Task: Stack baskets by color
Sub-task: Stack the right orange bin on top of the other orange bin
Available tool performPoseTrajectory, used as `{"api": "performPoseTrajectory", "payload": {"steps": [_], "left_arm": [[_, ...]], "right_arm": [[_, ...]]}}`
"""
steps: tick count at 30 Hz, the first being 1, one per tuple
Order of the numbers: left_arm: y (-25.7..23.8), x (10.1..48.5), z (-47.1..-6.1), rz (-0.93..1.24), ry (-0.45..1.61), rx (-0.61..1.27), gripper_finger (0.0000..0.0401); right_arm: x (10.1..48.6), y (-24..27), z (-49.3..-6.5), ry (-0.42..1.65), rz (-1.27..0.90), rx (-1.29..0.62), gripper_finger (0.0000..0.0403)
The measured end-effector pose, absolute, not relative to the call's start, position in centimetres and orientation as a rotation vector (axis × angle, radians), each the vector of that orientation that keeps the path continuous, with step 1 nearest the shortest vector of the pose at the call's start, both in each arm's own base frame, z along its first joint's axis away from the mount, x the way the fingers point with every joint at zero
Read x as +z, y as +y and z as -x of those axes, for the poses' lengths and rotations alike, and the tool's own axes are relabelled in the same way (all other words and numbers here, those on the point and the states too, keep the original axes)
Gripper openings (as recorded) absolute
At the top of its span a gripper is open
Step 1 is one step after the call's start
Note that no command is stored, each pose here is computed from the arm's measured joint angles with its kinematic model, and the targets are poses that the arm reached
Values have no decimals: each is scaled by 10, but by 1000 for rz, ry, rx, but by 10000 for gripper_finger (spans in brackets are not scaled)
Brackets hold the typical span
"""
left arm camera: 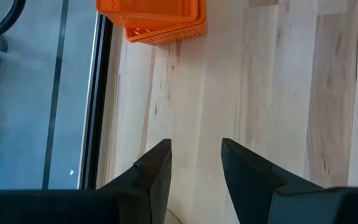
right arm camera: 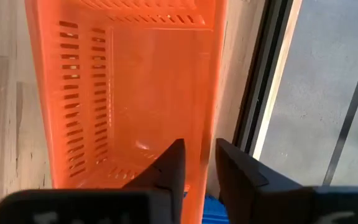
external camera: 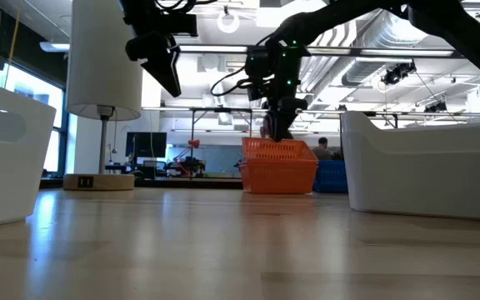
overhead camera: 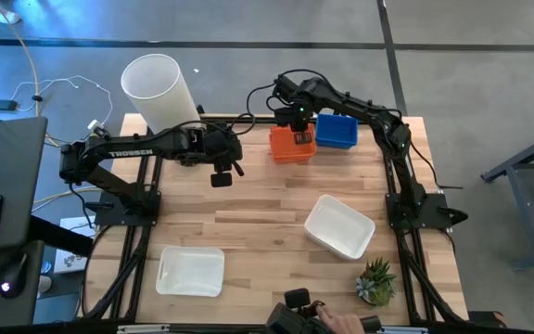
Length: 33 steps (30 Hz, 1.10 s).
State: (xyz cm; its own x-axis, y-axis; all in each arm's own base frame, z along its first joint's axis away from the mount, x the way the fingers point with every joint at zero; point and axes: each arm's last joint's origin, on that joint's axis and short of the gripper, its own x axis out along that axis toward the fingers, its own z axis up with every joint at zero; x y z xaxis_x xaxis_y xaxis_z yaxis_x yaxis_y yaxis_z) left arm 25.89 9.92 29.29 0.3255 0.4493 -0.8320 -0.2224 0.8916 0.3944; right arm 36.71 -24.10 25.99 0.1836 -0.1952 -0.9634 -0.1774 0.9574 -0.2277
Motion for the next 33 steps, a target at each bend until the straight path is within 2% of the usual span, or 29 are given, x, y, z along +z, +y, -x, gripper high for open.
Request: {"api": "performPoseTrajectory", "payload": {"steps": [5, 18, 21, 26, 33], "left_arm": [[99, 293, -259, -223, 1160, 446, 127], [99, 293, -259, -224, 1160, 445, 127], [99, 293, -259, -225, 1160, 444, 127], [99, 293, -259, -225, 1160, 445, 127], [99, 293, -259, -225, 1160, 445, 127]], "right_arm": [[260, -241, -367, 1394, 319, -13, 97], [242, -246, -376, 1436, 346, -50, 85], [242, -247, -376, 1444, 350, -83, 67], [242, -247, -377, 1439, 354, -89, 7], [242, -252, -375, 1428, 359, -100, 3]]}}
